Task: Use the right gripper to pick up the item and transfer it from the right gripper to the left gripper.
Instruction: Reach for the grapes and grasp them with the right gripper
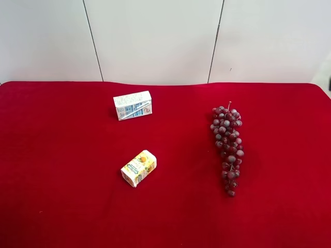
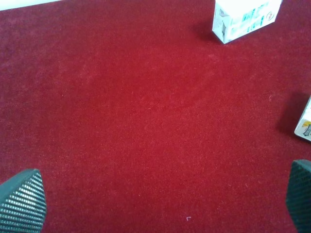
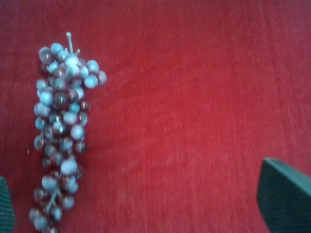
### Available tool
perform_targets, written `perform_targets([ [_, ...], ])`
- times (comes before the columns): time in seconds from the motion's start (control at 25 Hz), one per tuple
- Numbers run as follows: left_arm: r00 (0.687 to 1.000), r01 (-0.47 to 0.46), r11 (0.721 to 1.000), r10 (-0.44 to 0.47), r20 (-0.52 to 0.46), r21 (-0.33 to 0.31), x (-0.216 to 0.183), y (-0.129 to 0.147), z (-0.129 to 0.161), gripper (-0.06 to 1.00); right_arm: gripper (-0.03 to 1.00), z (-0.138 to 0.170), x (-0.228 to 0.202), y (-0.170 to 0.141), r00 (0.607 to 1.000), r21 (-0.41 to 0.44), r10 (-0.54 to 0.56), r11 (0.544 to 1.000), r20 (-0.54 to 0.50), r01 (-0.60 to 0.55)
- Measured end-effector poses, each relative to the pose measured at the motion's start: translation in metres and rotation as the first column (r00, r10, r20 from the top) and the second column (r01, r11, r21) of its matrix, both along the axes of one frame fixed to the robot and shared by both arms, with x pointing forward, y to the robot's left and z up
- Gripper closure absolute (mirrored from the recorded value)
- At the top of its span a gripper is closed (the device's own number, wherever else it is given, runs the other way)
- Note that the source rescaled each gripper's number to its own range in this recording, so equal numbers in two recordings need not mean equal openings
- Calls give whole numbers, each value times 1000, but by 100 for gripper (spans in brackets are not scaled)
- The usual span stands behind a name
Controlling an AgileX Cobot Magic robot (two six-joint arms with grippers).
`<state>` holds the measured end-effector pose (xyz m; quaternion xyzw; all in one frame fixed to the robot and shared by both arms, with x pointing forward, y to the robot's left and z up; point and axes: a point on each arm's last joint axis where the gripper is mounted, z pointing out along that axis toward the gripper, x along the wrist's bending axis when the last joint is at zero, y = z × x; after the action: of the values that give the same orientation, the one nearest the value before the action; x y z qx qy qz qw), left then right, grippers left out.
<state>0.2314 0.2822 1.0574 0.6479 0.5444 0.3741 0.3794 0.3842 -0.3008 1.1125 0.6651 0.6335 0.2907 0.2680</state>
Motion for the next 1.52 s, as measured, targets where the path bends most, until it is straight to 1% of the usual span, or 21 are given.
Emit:
perform_targets([
  [0.16, 1000, 0, 1000, 0, 0, 0, 0, 0, 0, -5, -3, 1, 45, -2, 998, 4, -3, 1000, -56, 4],
  [0.32, 1000, 0, 1000, 0, 0, 0, 0, 0, 0, -5, -3, -18, 87, -4, 992, 12, -6, 1000, -125, 8],
  [0.44, 1000, 0, 1000, 0, 0, 0, 0, 0, 0, -5, -3, -35, 110, -2, 990, 47, -6, 999, -144, 12],
  [0.68, 1000, 0, 1000, 0, 0, 0, 0, 0, 0, -5, -3, -60, 141, 6, 992, 151, 40, 988, -122, -21],
  [0.84, 1000, 0, 1000, 0, 0, 0, 0, 0, 0, -5, -3, -74, 151, 21, 980, 199, 139, 974, -141, -110],
  [1.0, 1000, 0, 1000, 0, 0, 0, 0, 0, 0, -5, -3, -81, 151, 53, 952, 202, 265, 951, -154, -232],
  [1.2, 1000, 0, 1000, 0, 0, 0, 0, 0, 0, -5, -3, -86, 142, 95, 909, 208, 373, 919, -185, -335],
  [1.32, 1000, 0, 1000, 0, 0, 0, 0, 0, 0, -5, -3, -94, 136, 107, 886, 204, 394, 914, -245, -350],
  [1.52, 1000, 0, 1000, 0, 0, 0, 0, 0, 0, -6, -3, -112, 132, 117, 839, 195, 400, 916, -369, -350],
])
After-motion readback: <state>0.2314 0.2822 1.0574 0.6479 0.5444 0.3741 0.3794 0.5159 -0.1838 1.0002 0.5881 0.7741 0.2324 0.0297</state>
